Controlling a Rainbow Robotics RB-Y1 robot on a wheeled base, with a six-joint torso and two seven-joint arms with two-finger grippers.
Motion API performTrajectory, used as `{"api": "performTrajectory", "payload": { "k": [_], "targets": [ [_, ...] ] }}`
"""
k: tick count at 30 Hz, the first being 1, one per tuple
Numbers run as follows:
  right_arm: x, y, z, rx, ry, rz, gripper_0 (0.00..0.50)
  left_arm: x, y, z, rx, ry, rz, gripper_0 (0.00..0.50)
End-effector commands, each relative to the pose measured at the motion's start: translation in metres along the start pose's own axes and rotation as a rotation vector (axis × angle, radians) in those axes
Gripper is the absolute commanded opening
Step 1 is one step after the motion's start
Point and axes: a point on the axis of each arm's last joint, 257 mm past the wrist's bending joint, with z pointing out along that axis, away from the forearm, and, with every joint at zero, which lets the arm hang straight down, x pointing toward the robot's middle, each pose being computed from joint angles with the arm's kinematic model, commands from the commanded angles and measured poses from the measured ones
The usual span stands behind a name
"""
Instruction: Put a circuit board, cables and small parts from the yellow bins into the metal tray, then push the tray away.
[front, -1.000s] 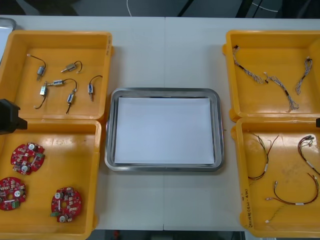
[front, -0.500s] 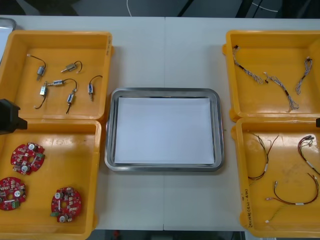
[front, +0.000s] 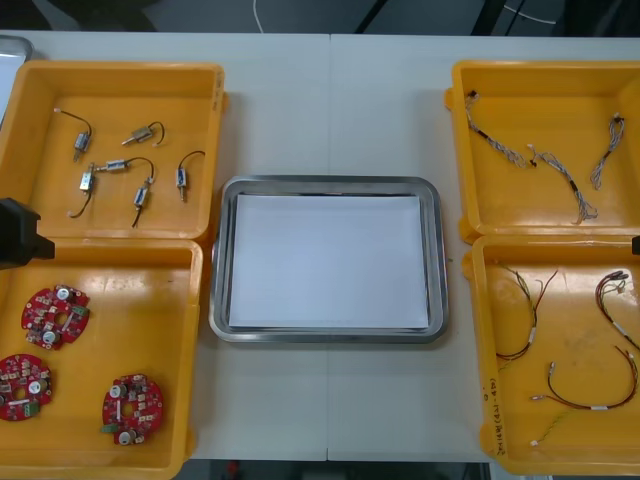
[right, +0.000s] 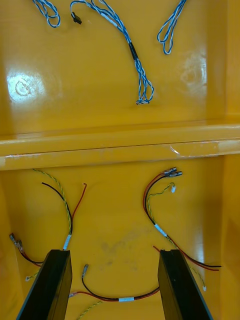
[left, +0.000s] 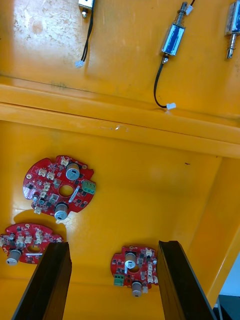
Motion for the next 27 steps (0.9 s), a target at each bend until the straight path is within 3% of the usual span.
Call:
{"api": "performTrajectory", "payload": {
  "k": [1, 27],
  "targets": [
    [-0.0045, -0.0132, -0.0131, 0.047, -0.023, -0.003, 0.500, -0.0043, 0.0135, -0.0131, -0.042, -0.025, 0.089, 0.500],
    [-0.0045, -0.0132, -0.0131, 0.047, -0.023, -0.003, 0.500, -0.0043, 0.0135, -0.0131, -0.042, -0.025, 0.089, 0.500]
  ]
}}
